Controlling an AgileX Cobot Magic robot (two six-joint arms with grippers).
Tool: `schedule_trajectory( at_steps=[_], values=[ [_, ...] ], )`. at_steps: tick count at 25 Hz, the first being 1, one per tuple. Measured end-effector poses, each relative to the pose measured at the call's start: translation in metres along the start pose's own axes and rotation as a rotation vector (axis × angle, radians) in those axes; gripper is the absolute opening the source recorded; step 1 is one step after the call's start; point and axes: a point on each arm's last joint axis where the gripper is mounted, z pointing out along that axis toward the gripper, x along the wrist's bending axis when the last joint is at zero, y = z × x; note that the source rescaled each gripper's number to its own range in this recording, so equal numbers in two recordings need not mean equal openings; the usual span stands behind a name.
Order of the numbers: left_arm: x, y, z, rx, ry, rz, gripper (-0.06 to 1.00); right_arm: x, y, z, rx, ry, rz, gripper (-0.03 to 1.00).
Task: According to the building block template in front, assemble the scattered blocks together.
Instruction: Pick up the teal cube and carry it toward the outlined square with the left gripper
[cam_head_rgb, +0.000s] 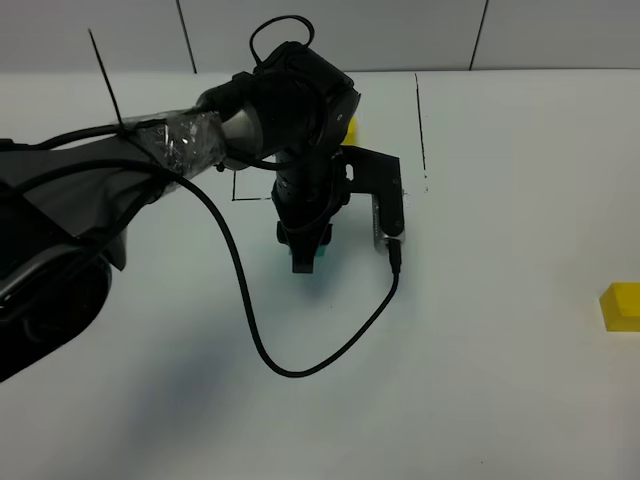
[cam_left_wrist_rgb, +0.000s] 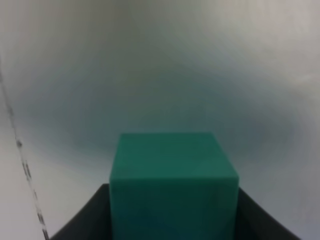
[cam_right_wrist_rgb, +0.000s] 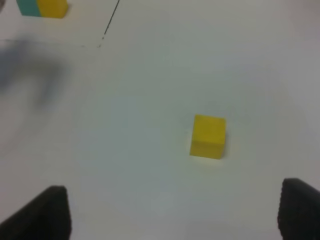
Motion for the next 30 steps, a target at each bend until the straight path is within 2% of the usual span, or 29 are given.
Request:
schedule_trajectory(
  at_steps=[9, 28, 30],
  values=[
    [-0.004, 0.011, 0.019, -0.043, -0.057, 0.005, 0.0, 0.0, 0.0, 0.0, 0.0, 0.0, 0.0, 0.89],
    [-0.001, 0.013, 0.029, -0.04, -0.062, 0.0, 0.0, 0.0, 0.0, 0.0, 0.0, 0.0, 0.0, 0.89],
    [-0.001, 0.013, 0.029, -0.037, -0.062, 0.002, 0.04, 0.0, 0.0, 0.0, 0.0, 0.0, 0.0, 0.89]
  ],
)
